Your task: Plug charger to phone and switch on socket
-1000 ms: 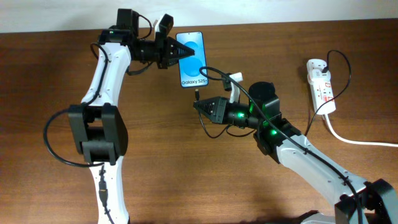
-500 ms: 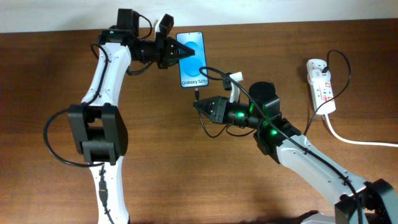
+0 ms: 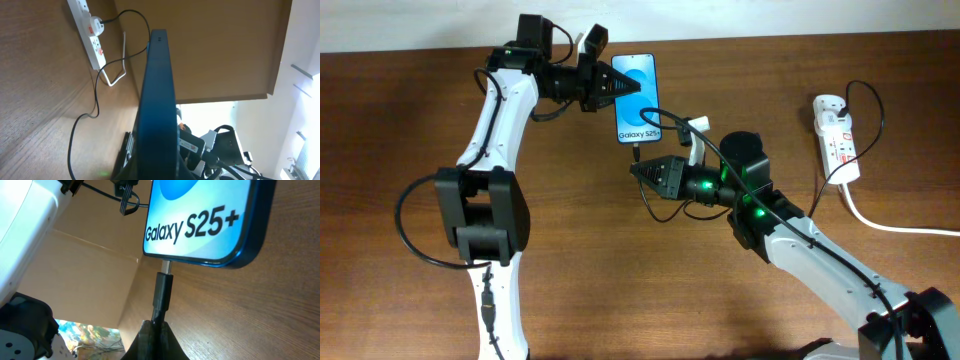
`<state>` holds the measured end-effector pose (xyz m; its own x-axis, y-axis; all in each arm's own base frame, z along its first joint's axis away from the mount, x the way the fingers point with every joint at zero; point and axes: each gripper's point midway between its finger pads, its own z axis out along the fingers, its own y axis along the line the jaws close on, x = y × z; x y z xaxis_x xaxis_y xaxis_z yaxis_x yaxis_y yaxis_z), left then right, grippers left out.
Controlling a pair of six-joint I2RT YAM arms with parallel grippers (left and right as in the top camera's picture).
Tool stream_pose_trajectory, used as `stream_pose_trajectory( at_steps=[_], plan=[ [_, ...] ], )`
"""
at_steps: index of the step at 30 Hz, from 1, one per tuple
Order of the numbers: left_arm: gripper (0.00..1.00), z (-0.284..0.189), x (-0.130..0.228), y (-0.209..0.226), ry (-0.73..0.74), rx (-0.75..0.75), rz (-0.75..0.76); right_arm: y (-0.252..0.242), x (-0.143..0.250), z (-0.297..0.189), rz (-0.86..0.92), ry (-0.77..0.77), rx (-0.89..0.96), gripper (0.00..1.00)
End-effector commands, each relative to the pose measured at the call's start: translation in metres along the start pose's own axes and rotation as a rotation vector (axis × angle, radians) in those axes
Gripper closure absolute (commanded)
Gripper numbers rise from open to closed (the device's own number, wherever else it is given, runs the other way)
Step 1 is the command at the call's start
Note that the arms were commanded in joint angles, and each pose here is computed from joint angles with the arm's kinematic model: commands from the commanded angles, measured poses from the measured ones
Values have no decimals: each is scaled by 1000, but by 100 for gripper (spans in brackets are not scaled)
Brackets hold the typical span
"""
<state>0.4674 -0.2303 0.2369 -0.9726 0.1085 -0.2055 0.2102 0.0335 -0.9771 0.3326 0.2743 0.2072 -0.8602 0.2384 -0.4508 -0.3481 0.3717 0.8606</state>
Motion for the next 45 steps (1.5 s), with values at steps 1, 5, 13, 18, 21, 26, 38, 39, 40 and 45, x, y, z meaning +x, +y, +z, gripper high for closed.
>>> stream_pose_trajectory(
  at_steps=[1, 5, 13, 18, 21, 26, 38, 39, 40, 45],
  plan=[
    [100, 2, 1, -14, 12, 39, 17, -3, -8, -6, 7, -25, 9, 96],
    [100, 2, 1, -14, 12, 39, 17, -7, -10, -8, 18, -27, 21, 96],
    [100, 2, 1, -14, 12, 38, 17, -7, -10, -8, 18, -27, 20, 96],
    [100, -1, -3, -9, -2, 4, 37, -5, -8, -8, 18, -13, 7, 96],
    [100, -2, -4, -8, -6, 3, 47, -5, -7, -8, 18, -11, 6, 96],
    [100, -2, -6, -9, -7, 3, 61, -4, -7, -8, 17, -10, 3, 96],
    [100, -13, -10, -8, -26, 4, 4, -4, -6, -8, 18, -5, 2, 96],
    [100, -13, -10, -8, -27, 4, 4, -4, -6, -8, 18, -7, 3, 96],
    [100, -13, -10, -8, -27, 4, 4, -4, -7, -8, 18, -7, 4, 96],
    [100, -12, -10, -8, -26, 3, 4, -3, -8, -8, 10, -13, -2, 96]
  ],
)
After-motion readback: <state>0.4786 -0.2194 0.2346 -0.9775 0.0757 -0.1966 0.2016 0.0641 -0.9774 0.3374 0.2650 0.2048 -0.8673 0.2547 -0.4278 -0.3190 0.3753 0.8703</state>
